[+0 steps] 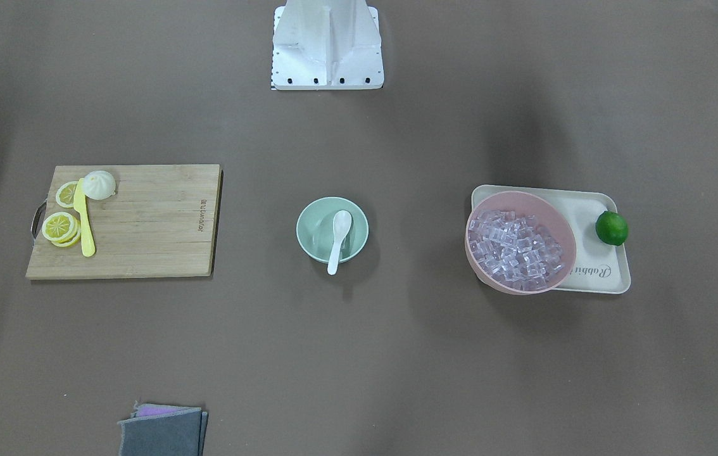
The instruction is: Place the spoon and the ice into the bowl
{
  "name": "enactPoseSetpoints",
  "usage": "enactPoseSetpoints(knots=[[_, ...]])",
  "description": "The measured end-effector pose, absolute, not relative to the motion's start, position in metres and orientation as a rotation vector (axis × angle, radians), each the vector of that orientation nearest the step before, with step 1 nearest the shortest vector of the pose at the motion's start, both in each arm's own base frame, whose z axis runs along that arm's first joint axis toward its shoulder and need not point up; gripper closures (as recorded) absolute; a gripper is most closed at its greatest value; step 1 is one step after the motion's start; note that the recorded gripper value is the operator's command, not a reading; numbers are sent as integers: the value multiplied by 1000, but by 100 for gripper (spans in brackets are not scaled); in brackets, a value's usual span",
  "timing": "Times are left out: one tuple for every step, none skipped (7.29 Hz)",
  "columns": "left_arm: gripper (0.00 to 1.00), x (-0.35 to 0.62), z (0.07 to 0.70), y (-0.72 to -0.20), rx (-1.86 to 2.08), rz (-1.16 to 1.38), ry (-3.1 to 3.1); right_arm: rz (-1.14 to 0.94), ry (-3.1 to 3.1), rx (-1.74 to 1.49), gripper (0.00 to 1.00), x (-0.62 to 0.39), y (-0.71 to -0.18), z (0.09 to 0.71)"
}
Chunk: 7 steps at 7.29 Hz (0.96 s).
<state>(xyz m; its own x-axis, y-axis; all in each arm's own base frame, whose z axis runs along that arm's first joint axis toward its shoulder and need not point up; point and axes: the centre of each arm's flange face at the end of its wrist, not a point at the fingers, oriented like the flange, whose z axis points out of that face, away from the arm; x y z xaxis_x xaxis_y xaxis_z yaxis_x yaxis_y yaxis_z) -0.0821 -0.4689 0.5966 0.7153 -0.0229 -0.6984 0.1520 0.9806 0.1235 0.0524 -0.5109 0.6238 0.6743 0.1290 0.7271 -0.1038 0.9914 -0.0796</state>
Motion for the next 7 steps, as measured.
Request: enactPoseSetpoints(knots=[[2,-83,596,-470,181,-98,756,131,-821,-33,0,52,-511,624],[2,-83,596,-470,182,-99,751,131,-821,-34,0,52,-510,624],[2,-83,596,-470,181,-99,750,132,-821,-34,0,52,-510,624],[2,-83,597,-470,180,-99,750,132,-821,-35,0,52,-510,624],[2,-82,597,-470,179,-99,751,132,-821,-35,0,52,-510,624],[2,-82,597,-470,179,-98,751,132,-820,-35,0,52,-510,624],[2,-82,597,-470,179,-98,752,132,-820,-36,0,52,-510,625]])
